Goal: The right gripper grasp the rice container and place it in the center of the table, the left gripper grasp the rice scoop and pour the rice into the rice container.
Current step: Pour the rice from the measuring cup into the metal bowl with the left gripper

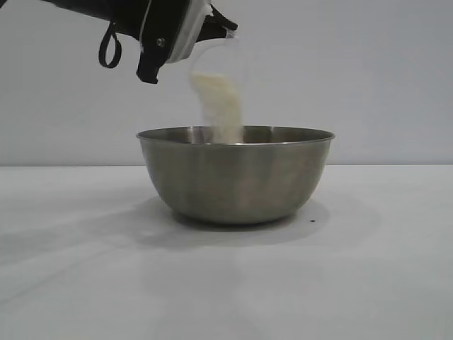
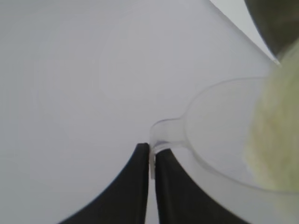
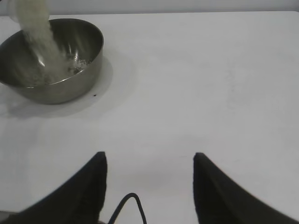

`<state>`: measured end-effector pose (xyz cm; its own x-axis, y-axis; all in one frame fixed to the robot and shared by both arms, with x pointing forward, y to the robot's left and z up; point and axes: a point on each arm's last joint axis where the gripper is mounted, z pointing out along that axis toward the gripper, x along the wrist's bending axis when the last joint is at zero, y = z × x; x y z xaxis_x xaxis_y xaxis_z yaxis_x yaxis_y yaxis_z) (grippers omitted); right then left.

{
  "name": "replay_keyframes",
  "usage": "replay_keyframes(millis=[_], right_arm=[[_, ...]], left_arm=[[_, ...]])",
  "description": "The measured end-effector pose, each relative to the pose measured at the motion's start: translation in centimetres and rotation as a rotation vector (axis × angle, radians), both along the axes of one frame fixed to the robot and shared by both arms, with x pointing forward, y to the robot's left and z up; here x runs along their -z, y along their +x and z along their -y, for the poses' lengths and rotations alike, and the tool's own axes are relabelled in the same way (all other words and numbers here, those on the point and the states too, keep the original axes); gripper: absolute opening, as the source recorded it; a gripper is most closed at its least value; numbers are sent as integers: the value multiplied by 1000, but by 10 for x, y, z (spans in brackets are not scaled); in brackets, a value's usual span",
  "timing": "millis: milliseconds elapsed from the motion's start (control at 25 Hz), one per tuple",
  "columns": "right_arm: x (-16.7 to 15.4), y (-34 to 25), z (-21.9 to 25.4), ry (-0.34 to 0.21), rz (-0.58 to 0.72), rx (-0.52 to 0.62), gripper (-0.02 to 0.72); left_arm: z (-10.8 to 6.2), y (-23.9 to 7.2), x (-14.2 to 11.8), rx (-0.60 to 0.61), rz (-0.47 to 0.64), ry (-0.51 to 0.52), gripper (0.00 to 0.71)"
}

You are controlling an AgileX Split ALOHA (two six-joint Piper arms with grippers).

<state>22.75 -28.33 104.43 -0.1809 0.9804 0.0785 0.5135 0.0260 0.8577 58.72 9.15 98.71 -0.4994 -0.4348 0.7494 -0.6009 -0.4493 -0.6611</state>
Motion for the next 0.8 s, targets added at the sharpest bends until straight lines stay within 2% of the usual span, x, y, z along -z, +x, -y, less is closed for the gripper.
replay_keyframes(millis=[360,800], right_arm=[[0,0,0,0,0,0,356],[0,0,0,0,0,0,356]], left_arm=[[2,-1,0,15,177,138,0],[6,-6,3,90,224,204,0]])
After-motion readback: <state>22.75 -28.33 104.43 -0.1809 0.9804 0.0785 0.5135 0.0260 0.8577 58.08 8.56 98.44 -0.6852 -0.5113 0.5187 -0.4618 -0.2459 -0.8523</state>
